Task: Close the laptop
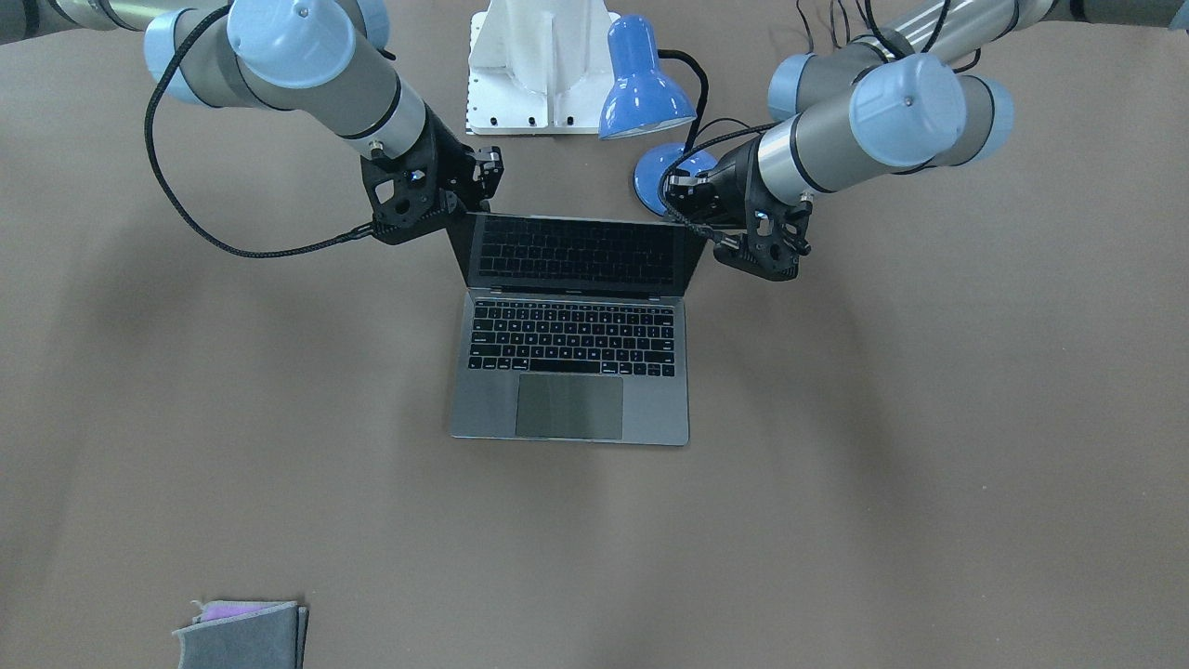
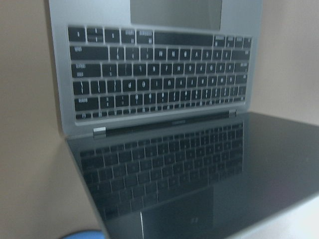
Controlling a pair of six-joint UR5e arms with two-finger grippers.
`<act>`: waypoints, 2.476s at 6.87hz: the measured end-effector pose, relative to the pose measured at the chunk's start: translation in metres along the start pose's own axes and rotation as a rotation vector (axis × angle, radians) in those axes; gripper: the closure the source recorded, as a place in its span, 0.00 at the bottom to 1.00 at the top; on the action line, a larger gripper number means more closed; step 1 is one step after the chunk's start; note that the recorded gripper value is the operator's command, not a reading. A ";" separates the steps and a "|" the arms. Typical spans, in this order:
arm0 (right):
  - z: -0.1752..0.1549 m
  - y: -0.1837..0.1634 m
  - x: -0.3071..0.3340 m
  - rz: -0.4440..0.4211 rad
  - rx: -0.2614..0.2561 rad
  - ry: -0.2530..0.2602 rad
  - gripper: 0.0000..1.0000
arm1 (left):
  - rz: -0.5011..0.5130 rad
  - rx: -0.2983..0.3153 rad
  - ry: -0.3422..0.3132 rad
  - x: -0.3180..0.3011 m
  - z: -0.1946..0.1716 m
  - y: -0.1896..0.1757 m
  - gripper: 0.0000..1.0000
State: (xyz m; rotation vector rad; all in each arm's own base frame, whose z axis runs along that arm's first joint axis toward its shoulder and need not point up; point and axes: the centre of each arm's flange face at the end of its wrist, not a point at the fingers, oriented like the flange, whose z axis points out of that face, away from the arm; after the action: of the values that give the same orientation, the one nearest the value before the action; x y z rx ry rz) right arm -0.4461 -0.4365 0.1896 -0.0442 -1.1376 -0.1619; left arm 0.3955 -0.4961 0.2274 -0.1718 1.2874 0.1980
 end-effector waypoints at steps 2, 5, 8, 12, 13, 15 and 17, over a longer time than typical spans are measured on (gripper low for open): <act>-0.001 -0.030 0.010 0.004 0.044 -0.007 1.00 | -0.005 0.069 -0.005 0.002 -0.019 -0.032 1.00; 0.010 -0.089 0.014 0.034 0.083 0.009 1.00 | -0.001 0.117 -0.020 -0.020 0.000 -0.074 1.00; 0.035 -0.121 0.032 0.040 0.117 0.026 1.00 | -0.005 0.144 -0.050 -0.020 0.027 -0.098 1.00; 0.093 -0.158 0.048 0.031 0.142 0.048 1.00 | 0.014 0.239 -0.139 -0.023 0.097 -0.115 1.00; 0.101 -0.160 0.051 0.030 0.145 0.054 1.00 | 0.015 0.254 -0.154 -0.023 0.105 -0.116 1.00; 0.101 -0.165 0.048 0.030 0.152 0.053 1.00 | 0.017 0.265 -0.163 -0.022 0.110 -0.117 1.00; 0.068 -0.179 0.041 0.034 0.151 0.013 0.01 | 0.031 0.281 -0.153 -0.017 0.098 -0.119 0.02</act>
State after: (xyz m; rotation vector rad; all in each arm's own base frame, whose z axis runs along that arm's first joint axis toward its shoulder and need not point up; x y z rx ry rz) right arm -0.5177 -0.6101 0.2471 0.0708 -1.1323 -0.0457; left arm 0.5111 -0.5891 0.2719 0.1025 1.1525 0.0536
